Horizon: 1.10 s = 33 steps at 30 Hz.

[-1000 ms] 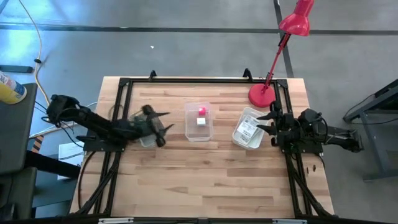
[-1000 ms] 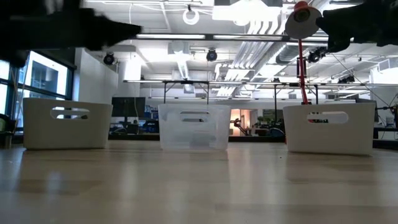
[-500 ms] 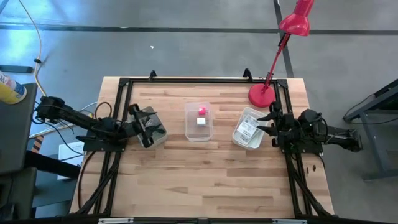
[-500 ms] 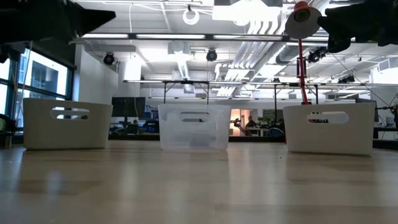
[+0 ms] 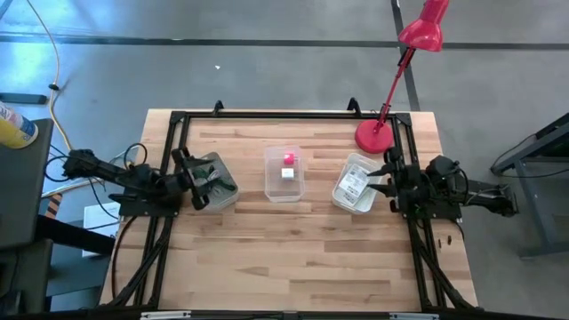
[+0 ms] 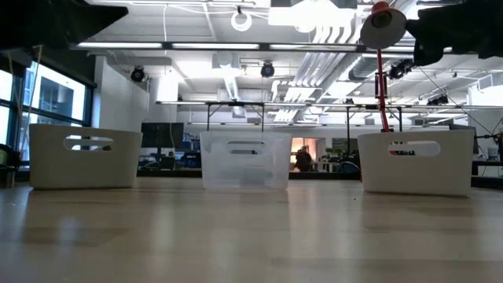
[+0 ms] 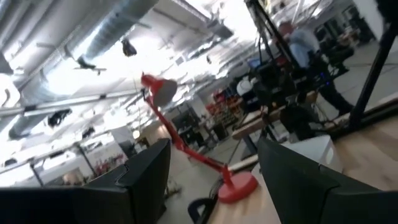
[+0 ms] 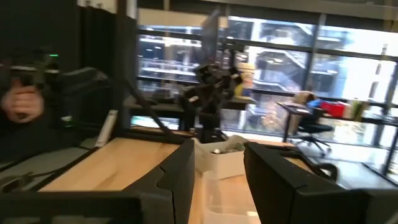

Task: Pick and place items into bin
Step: Return to Home Position

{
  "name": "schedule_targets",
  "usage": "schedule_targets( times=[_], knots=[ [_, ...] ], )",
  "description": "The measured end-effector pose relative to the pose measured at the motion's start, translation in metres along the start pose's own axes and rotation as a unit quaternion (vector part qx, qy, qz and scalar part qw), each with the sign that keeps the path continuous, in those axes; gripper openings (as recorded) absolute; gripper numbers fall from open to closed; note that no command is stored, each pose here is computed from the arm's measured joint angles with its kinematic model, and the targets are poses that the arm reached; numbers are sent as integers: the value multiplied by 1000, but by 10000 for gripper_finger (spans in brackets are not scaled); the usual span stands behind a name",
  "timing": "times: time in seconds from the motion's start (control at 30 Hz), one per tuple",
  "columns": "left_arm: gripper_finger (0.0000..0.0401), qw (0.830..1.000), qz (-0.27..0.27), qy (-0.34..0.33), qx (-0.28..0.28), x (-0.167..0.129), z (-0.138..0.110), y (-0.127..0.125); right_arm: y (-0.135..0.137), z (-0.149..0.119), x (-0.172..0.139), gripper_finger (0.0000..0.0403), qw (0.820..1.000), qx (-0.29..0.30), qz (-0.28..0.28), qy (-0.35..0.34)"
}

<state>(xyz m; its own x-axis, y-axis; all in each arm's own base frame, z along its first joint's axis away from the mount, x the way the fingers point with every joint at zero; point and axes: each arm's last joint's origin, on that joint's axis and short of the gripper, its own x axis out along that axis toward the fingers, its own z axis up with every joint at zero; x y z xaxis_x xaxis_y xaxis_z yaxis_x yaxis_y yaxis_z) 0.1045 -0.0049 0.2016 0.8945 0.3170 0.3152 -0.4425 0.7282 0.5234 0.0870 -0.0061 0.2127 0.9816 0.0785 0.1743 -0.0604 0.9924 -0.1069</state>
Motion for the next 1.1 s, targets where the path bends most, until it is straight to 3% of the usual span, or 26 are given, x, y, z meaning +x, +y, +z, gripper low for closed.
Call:
schedule_targets(
  times=[0.27,0.43,0.63,0.77,1.1],
  knots=[
    [232,1000,-22,-14,4,-7,-1,2,2,2,-1,129,998,-9,60,-11],
    [232,1000,-24,-4,-7,-9,-3,2,-1,-15,1,129,998,19,44,-27],
    [232,1000,-14,7,-14,-9,-3,3,-2,-25,3,129,998,39,-28,-29],
    [232,999,16,46,-17,-9,-7,3,0,-21,4,129,998,34,-26,-49],
    [232,999,32,43,-11,-9,-5,6,7,-27,5,129,999,33,-37,-15]
  ],
)
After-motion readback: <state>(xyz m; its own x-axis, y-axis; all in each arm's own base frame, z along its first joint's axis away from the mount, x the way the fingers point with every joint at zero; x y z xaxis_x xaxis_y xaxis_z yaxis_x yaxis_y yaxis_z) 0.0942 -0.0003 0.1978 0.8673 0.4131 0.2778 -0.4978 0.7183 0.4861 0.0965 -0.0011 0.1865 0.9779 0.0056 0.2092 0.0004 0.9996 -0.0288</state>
